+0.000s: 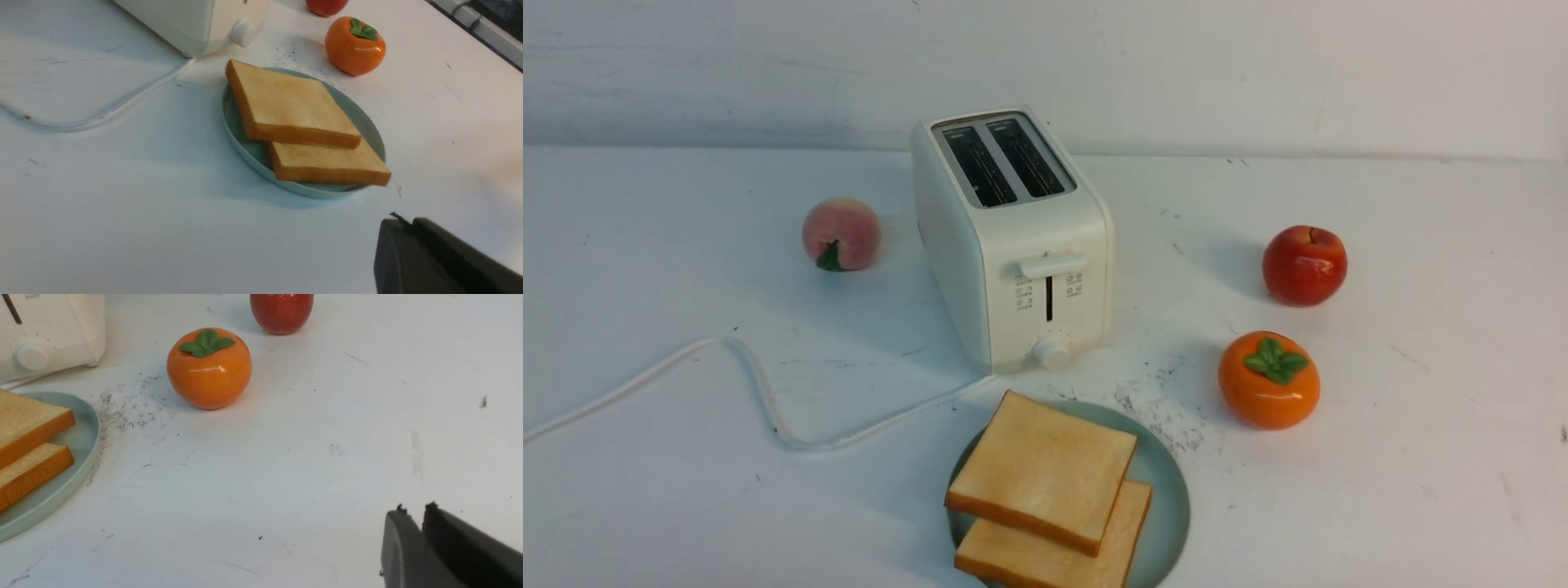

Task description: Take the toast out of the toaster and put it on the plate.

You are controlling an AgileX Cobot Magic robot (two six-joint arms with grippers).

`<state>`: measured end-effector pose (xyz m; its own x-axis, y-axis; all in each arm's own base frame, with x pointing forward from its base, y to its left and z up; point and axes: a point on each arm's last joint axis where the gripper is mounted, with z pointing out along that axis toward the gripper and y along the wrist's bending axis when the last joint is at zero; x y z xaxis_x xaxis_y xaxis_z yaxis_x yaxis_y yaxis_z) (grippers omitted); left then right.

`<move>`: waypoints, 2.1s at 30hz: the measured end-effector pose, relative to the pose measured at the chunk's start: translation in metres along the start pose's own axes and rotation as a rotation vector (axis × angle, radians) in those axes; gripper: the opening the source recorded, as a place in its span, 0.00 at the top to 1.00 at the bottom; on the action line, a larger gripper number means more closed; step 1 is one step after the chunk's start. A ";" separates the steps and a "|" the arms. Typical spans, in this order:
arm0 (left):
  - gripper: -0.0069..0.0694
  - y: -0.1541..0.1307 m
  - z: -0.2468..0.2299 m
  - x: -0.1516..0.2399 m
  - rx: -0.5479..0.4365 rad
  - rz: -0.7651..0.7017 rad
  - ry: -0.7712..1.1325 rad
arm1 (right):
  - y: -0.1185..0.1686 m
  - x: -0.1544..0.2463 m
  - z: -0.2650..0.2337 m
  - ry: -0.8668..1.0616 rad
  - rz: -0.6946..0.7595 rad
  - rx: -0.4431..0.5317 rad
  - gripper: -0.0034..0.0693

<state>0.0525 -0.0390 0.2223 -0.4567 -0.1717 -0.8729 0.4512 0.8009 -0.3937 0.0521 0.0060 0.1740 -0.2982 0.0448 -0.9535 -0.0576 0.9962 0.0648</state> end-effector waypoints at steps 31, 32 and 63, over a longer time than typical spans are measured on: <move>0.85 0.042 -0.001 0.043 -0.362 -0.082 -0.124 | 0.000 0.000 0.000 0.001 0.000 0.000 0.81; 0.85 0.042 -0.001 0.043 -0.362 -0.082 -0.124 | 0.000 0.000 0.000 0.001 0.000 0.000 0.81; 0.82 0.046 -0.003 0.042 -0.442 -0.110 -0.157 | 0.000 0.000 0.000 0.000 0.000 0.000 0.77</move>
<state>0.0516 -0.0078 0.1685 -0.3469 -0.3264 -0.8793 0.0217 0.9344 -0.3555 0.0521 0.0060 0.1743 -0.2982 0.0447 -0.9535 -0.0578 0.9962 0.0648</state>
